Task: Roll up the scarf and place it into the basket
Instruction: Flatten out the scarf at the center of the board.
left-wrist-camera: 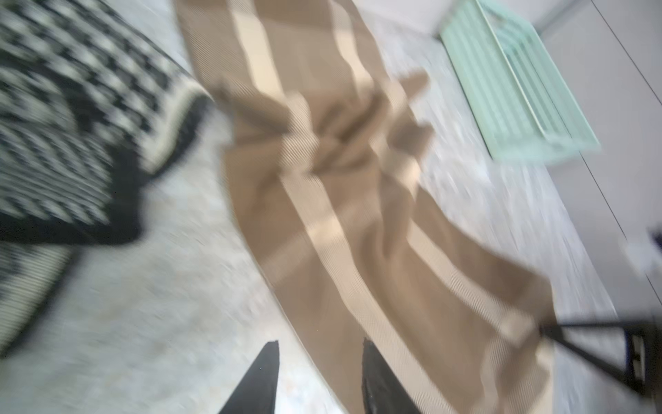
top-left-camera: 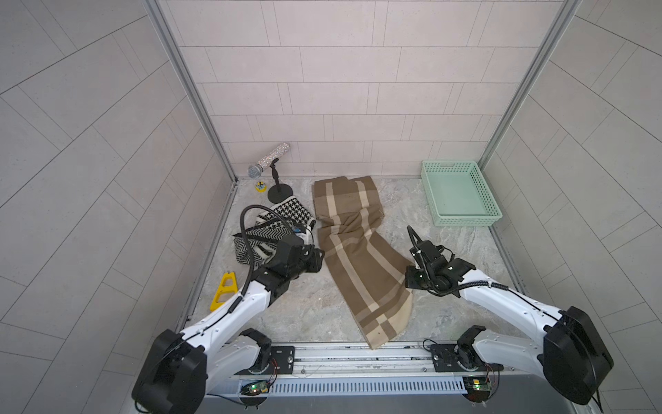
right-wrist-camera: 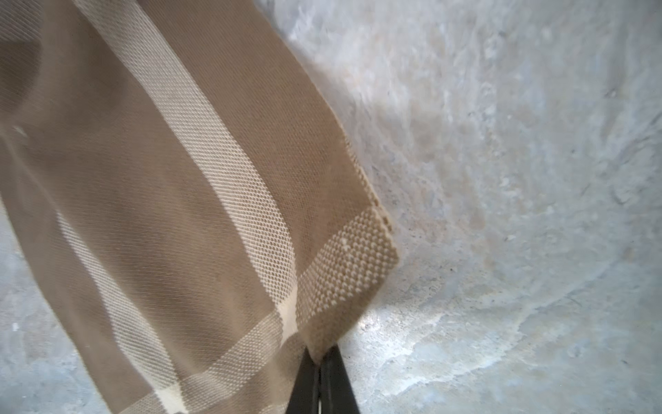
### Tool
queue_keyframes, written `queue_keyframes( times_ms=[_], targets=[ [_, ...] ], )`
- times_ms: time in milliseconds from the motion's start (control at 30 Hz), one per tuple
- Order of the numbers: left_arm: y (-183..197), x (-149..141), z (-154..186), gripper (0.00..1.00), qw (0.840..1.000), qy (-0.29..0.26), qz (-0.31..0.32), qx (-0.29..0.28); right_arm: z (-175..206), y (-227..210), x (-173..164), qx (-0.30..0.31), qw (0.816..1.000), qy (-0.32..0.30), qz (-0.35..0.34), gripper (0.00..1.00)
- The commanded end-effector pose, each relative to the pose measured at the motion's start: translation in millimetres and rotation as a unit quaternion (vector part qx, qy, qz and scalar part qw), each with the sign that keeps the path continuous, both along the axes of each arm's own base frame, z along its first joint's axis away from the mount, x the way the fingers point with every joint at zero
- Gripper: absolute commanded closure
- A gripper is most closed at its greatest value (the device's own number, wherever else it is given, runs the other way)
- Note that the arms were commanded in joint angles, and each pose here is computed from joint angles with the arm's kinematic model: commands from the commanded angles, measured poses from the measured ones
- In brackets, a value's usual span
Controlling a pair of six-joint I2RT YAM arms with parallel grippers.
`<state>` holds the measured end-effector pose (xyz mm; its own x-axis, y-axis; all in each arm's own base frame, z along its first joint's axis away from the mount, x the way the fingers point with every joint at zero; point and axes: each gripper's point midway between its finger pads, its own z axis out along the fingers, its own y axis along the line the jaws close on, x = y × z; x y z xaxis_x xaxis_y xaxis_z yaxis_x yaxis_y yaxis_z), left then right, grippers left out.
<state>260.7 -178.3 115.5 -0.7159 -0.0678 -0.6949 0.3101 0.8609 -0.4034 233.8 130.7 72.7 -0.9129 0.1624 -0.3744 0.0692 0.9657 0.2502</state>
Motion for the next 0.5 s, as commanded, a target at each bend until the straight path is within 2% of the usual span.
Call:
queue_keyframes(
  times_ms=[0,67,133,267,367,467],
  targets=[
    [-33,-40,7,0.55,0.992,-0.065,-0.111,-0.015,13,2,10,-0.001,1.0,-0.013,-0.01,1.0],
    [-47,-65,13,0.53,0.979,-0.114,-0.168,-0.009,18,7,20,-0.002,1.0,-0.017,-0.007,1.0],
    [-57,-90,12,0.51,0.96,-0.165,-0.226,0.004,22,13,30,-0.004,1.0,-0.016,-0.005,1.0],
    [-79,-130,7,0.51,0.908,-0.254,-0.33,0.04,18,23,48,-0.016,1.0,-0.001,0.001,1.0],
    [-92,-147,0,0.51,0.884,-0.264,-0.382,0.061,7,29,58,-0.022,1.0,0.019,0.003,1.0],
    [-112,-158,-14,0.52,0.865,-0.25,-0.427,0.081,2,36,68,-0.018,0.999,0.028,0.006,1.0]
  ],
)
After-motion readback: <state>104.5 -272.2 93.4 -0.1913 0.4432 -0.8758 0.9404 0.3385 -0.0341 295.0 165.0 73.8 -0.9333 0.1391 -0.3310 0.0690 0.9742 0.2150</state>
